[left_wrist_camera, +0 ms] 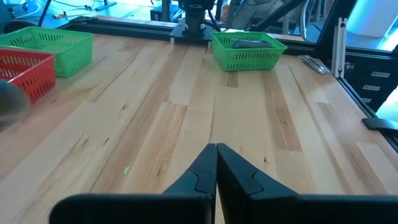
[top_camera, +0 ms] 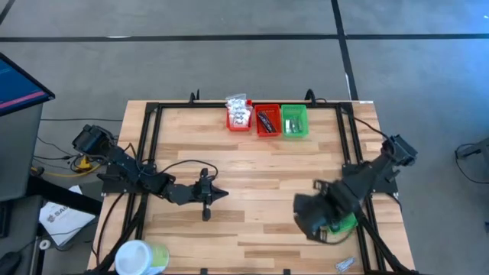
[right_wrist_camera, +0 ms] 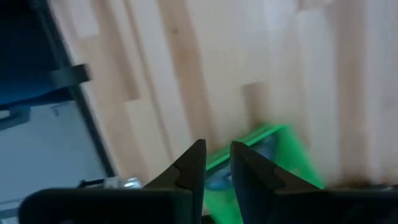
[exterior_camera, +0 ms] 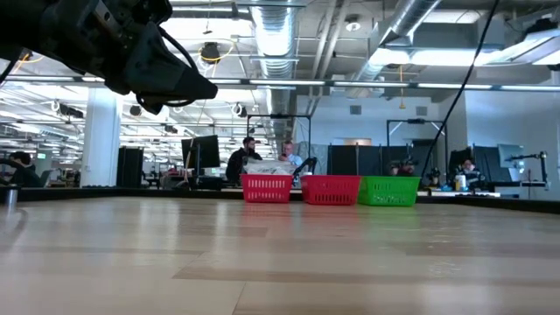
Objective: Pick & Place Travel size toiletries
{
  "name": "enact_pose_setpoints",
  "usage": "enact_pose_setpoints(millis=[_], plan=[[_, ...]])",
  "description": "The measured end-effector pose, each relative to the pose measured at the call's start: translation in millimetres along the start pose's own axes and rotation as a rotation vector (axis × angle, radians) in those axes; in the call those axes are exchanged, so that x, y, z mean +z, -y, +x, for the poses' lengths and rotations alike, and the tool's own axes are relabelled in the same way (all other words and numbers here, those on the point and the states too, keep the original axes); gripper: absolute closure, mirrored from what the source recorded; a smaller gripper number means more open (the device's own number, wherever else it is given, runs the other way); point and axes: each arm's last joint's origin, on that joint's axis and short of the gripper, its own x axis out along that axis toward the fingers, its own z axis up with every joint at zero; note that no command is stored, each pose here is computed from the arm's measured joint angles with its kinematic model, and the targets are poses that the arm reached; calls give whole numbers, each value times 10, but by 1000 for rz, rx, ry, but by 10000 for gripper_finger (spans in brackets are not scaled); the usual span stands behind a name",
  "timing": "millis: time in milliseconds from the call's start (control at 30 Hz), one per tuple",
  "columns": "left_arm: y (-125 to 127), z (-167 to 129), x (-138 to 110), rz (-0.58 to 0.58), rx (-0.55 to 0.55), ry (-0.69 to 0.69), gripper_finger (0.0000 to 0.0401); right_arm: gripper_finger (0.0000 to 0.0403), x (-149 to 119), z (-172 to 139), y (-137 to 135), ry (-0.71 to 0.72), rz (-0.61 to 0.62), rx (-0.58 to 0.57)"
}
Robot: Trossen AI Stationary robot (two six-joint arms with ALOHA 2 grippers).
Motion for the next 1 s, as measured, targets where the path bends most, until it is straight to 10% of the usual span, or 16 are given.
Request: enact_pose_setpoints(millis=[333, 1000], plan=[[-14, 9, 8, -1, 6, 5, 400, 338, -578, 191, -631, -111, 143, 30], [-92, 52, 28, 38, 40, 7, 400, 392, -1186, 1358, -1572, -479, -242, 83]])
